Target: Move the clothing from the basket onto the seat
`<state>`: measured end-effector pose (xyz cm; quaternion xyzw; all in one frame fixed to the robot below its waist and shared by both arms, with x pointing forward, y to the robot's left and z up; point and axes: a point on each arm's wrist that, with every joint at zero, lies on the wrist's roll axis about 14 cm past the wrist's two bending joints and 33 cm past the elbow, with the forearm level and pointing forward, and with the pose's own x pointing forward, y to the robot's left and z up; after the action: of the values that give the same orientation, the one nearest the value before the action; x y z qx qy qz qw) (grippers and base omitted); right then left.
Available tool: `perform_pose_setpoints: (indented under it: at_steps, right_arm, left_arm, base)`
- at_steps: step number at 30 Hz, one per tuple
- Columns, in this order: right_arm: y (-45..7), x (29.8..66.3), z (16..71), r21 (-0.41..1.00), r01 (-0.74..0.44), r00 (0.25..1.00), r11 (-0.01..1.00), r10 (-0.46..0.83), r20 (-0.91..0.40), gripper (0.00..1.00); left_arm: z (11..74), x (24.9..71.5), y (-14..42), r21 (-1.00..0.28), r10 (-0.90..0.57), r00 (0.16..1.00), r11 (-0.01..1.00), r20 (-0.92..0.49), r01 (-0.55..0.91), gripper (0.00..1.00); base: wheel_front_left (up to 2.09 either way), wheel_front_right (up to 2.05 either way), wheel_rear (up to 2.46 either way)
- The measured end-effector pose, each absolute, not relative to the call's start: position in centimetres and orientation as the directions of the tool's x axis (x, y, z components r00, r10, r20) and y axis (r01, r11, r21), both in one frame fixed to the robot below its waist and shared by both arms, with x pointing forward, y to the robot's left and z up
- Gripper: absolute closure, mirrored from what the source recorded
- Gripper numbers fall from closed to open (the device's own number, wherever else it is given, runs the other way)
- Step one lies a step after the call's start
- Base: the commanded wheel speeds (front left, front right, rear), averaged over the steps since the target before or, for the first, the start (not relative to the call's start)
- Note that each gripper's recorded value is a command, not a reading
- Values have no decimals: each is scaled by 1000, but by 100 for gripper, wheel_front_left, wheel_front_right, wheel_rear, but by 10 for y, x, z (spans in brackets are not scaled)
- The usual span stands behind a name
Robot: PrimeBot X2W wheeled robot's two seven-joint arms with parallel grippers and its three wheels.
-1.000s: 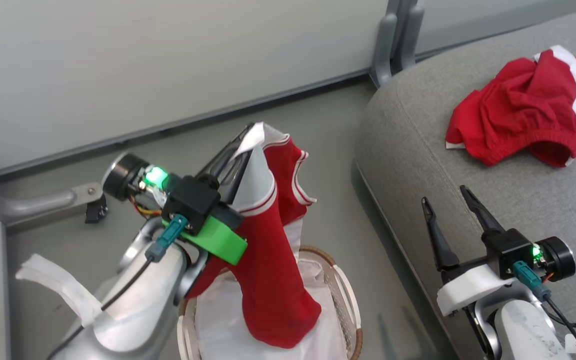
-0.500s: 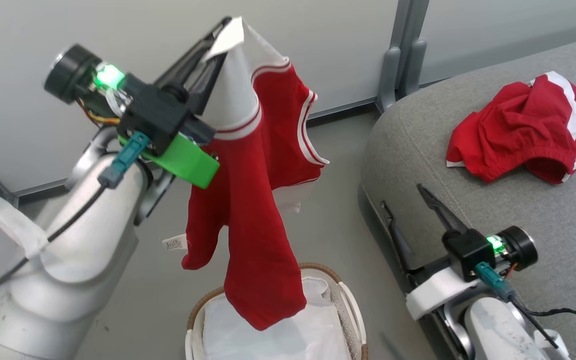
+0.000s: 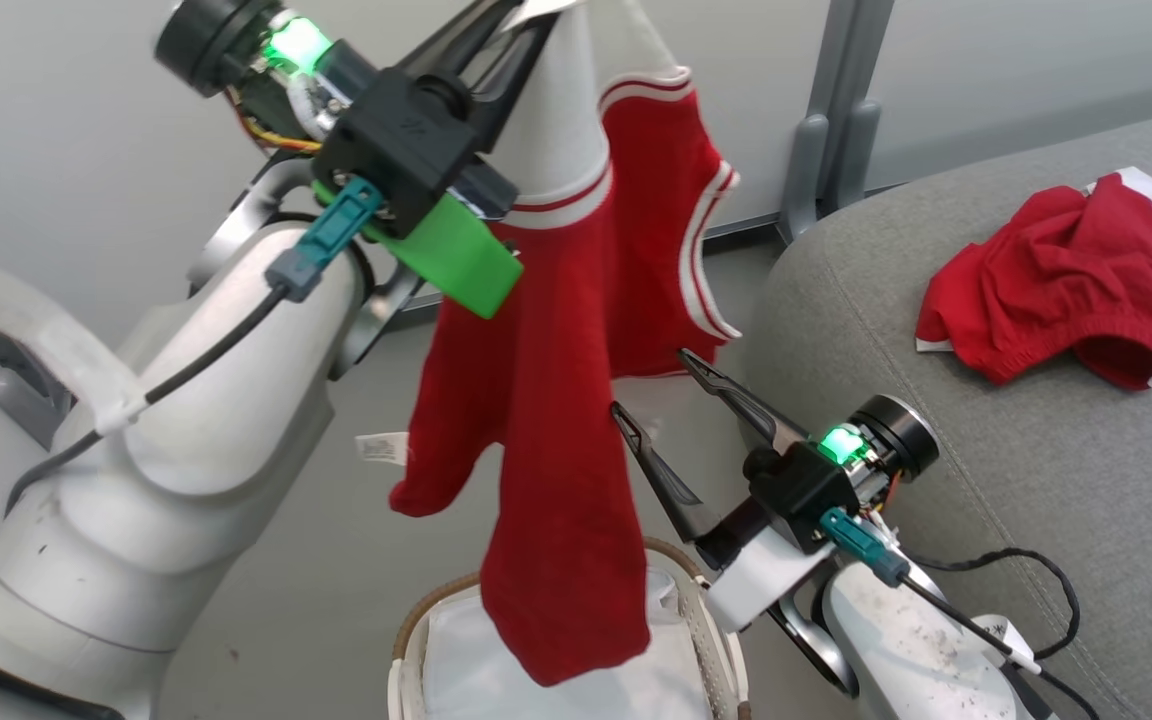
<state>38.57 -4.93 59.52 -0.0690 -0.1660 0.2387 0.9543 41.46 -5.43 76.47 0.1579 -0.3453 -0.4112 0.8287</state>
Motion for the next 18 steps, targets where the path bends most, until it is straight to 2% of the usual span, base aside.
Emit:
perform_pose_setpoints:
  at_steps: [18]
  right_arm:
    - [-2, 393, 603, -212, -558, 754, 803, 597, 274, 0]
  left_arm:
    - [779, 365, -83, 571, -839, 305, 533, 450, 624, 100]
  base:
    - [0, 0, 0]
